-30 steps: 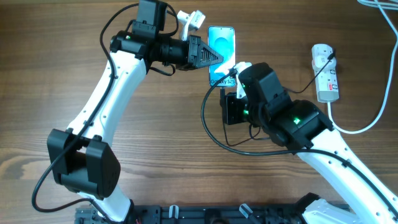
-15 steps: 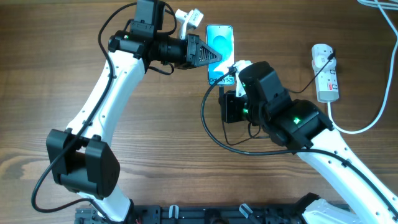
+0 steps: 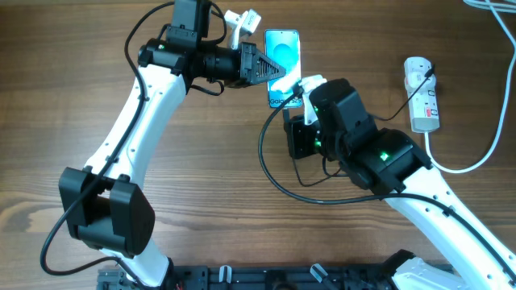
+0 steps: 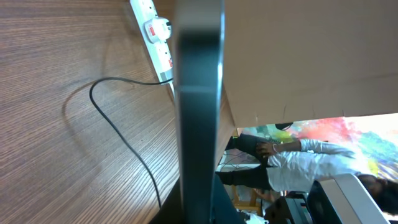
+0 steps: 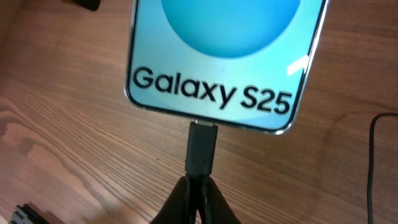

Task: Plug charger to phone and switch on socket
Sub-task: 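Push the USB-C plug into the phone's bottom port, then lower the plugged phone onto the table with the left gripper and release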

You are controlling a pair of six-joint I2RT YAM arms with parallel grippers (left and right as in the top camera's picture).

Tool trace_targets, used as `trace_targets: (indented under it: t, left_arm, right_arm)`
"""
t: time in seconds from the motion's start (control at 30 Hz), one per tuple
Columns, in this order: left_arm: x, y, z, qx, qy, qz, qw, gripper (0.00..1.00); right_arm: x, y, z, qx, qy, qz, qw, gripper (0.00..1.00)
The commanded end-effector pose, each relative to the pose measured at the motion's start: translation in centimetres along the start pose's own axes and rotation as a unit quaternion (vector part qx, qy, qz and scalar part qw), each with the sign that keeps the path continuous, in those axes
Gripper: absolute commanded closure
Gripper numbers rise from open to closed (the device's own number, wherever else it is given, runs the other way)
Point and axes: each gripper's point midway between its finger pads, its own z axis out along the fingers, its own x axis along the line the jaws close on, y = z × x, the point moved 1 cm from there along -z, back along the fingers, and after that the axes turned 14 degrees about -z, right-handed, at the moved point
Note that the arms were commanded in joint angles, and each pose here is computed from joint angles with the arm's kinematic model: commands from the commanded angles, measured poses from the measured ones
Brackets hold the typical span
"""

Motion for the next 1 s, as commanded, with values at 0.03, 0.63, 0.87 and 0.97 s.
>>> trace_targets:
  t: [0.03,0.63,0.87,0.97]
  left_arm:
    - [-2.0,-1.5,0.0,0.024,-0.028,0.016,0.999,0.96]
    - [5.5,0.5,-1.1,-0.049,0.144,-0.064,0.986,0.96]
    - [12.0,-0.9,1.6,0.017,0.184,-0.147,0.972,0.96]
    - [14.2,-1.3,3.2,0.041,0.189,-0.171,0.966,0.96]
  right_arm:
    - [-1.6,2.4,-0.8,-0.046,-0.046,-0.009,0.998,0.91]
    - [-1.3,-1.2,-1.4,0.026,-0.034,0.057,0.997,0.0]
    - [-0.8,-3.4,-1.6,0.074,-0.02,0.082,0.994,0.0]
    - [-0.8,-4.0,-1.6,0.085,-0.022,0.083,0.993,0.0]
